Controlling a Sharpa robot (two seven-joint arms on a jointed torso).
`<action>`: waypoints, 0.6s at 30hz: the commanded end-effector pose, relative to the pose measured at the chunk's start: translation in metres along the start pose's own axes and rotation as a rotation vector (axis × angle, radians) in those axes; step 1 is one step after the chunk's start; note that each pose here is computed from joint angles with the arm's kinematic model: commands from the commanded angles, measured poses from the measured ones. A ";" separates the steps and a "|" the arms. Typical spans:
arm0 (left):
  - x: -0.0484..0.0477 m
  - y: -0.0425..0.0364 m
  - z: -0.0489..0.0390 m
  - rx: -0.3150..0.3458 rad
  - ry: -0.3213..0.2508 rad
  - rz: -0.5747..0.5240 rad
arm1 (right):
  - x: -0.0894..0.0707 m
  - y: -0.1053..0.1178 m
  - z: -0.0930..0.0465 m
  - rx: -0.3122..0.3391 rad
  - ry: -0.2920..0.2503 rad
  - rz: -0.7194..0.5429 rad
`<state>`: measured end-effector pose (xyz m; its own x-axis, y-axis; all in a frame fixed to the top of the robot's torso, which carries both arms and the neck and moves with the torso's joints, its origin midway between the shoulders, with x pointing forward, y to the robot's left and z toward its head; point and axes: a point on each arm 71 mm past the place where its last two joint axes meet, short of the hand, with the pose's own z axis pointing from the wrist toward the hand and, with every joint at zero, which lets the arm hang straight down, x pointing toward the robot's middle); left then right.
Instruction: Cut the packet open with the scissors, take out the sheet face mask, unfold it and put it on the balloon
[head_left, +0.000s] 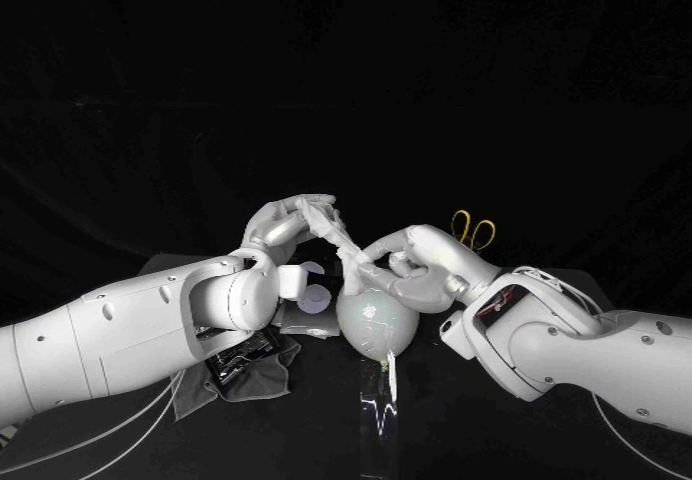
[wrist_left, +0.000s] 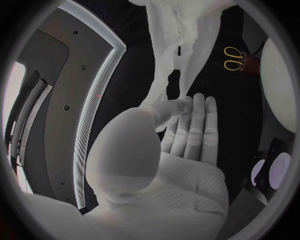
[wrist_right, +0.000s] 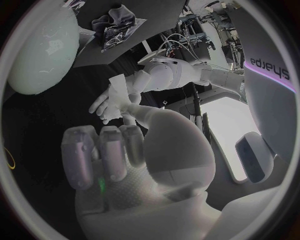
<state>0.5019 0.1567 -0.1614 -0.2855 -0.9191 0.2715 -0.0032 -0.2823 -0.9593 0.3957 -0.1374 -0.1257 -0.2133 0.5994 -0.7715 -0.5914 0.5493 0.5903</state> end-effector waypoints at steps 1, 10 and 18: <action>0.0014 -0.0022 0.0004 0.017 -0.001 0.011 | 0.001 0.002 -0.001 -0.013 0.016 -0.040; 0.0022 -0.0020 0.0000 0.014 0.003 0.013 | 0.004 0.001 -0.002 0.022 0.061 -0.107; 0.0059 -0.0026 -0.0013 0.018 0.039 0.025 | -0.004 -0.001 0.004 0.030 0.021 -0.174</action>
<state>0.5001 0.1556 -0.1606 -0.2927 -0.9211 0.2567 0.0029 -0.2693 -0.9630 0.3985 -0.1380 -0.1232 -0.1650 0.5151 -0.8411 -0.5934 0.6293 0.5018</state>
